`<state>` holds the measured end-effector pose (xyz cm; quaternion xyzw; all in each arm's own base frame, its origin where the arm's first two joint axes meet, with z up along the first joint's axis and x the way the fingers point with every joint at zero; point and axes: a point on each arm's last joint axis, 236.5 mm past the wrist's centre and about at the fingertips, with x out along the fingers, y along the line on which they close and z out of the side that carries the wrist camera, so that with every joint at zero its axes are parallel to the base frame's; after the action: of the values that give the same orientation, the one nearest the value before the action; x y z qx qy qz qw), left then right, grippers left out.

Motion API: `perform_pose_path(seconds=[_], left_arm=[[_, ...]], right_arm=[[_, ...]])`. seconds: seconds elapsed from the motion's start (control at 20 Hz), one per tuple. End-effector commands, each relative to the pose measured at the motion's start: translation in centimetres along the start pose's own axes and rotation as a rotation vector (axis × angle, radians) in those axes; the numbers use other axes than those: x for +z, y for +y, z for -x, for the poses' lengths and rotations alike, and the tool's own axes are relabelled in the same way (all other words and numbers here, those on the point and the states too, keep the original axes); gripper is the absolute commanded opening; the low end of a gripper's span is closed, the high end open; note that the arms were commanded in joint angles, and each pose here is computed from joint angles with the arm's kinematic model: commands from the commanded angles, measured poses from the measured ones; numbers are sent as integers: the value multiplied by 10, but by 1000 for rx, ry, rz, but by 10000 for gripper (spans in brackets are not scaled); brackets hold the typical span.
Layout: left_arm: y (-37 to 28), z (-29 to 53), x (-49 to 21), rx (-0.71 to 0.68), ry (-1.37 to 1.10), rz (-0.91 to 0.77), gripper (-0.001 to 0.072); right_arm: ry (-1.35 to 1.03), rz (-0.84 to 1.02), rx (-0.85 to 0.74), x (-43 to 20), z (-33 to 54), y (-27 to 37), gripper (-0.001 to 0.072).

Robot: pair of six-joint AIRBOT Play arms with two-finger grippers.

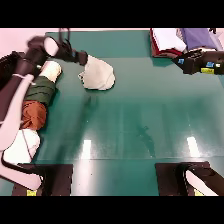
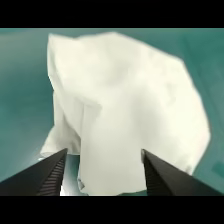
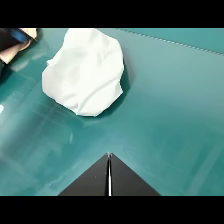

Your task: Fold the shirts.

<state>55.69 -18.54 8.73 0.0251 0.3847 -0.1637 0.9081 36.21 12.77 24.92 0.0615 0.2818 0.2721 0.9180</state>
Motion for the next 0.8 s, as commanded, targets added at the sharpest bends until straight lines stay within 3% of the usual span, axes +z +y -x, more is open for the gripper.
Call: perform_pose_path(seconds=[0.0, 0.2, 0.25, 0.35, 0.55, 0.75], left_arm=[[9, -71, -47, -1, 101, 35, 562], [-6, -89, -59, -67, 121, 116, 560], [-9, -86, -56, -78, 120, 124, 525], [-11, -75, -45, -83, 129, 110, 32], [-22, -10, 32, -107, 5, 66, 23], [-38, 159, 139, -124, -376, 24, 22]], right_arm=[[-2, -4, 7, 1, 0, 2, 17], [-3, -4, 7, 1, 0, 2, 17], [-3, -4, 7, 1, 0, 2, 17], [-4, -4, 7, 1, 0, 2, 17], [-14, -7, 12, 4, 1, 4, 17], [-63, -27, 75, 20, 8, 22, 16]])
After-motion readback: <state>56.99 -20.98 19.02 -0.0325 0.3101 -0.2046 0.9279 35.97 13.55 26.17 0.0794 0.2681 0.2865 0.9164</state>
